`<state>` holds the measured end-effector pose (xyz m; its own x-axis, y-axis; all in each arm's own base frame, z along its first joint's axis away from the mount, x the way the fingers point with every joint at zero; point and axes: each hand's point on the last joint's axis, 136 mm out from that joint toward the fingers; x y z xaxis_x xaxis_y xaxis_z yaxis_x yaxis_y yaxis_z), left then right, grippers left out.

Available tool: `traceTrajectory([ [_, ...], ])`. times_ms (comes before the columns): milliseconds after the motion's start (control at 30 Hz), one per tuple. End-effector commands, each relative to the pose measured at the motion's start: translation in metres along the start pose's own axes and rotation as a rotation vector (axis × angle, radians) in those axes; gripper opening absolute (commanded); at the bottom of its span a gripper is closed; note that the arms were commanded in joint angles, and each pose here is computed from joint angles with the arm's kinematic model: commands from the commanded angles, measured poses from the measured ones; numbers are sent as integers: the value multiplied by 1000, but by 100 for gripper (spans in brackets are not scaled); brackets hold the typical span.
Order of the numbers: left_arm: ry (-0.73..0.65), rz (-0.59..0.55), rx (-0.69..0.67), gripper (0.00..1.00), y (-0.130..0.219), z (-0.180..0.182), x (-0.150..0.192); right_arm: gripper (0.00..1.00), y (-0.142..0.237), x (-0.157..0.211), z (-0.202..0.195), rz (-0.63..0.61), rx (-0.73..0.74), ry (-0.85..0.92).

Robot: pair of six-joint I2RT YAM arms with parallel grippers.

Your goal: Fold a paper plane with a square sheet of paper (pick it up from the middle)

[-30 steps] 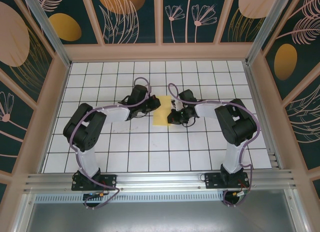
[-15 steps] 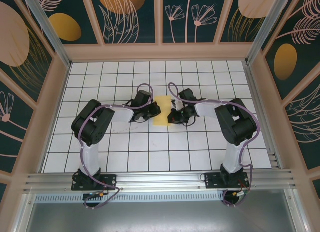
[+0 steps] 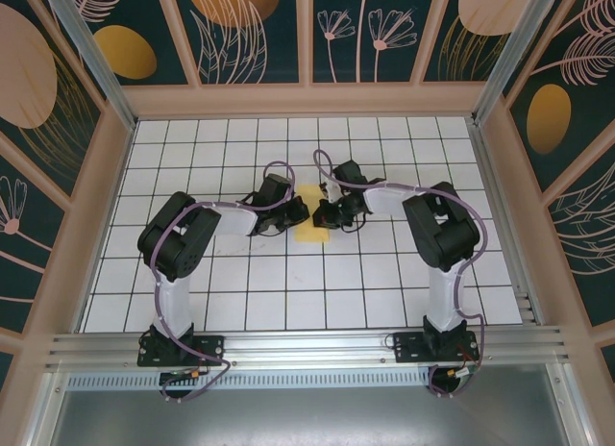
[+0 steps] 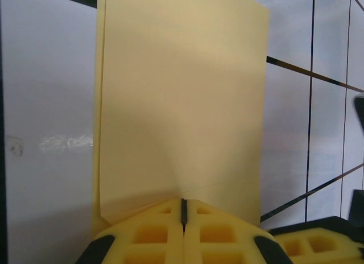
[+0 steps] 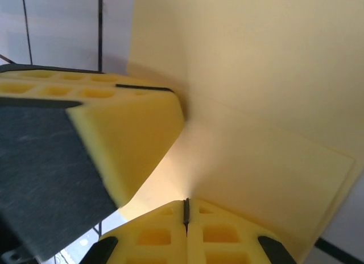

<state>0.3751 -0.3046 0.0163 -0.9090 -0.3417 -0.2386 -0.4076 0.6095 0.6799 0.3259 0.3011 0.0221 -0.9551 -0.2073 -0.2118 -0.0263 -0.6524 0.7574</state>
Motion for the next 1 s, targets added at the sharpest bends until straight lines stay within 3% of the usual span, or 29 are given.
traceTrajectory([
  [0, 36, 8, -90, 0, -3, 30, 8, 2, -6, -3, 7, 22, -23, 14],
  [767, 102, 28, -228, 0, 1, 84, 35, 2, 17, 95, -36, 115, 25, -78],
  [967, 89, 24, -190, 0, 1, 71, 30, 2, 34, 84, -35, 44, 36, -87],
])
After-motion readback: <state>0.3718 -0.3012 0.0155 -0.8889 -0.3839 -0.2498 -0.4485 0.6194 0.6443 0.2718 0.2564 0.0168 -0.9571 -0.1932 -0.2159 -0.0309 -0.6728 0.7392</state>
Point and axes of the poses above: each hand's point on the last joint's axis, 136 mm out from that joint toward the fingers, its own y axis back along the fingers, its own z axis along the line the jaws close on, x = y × z, and after that the axes turned 4 degrees about y, right-handed
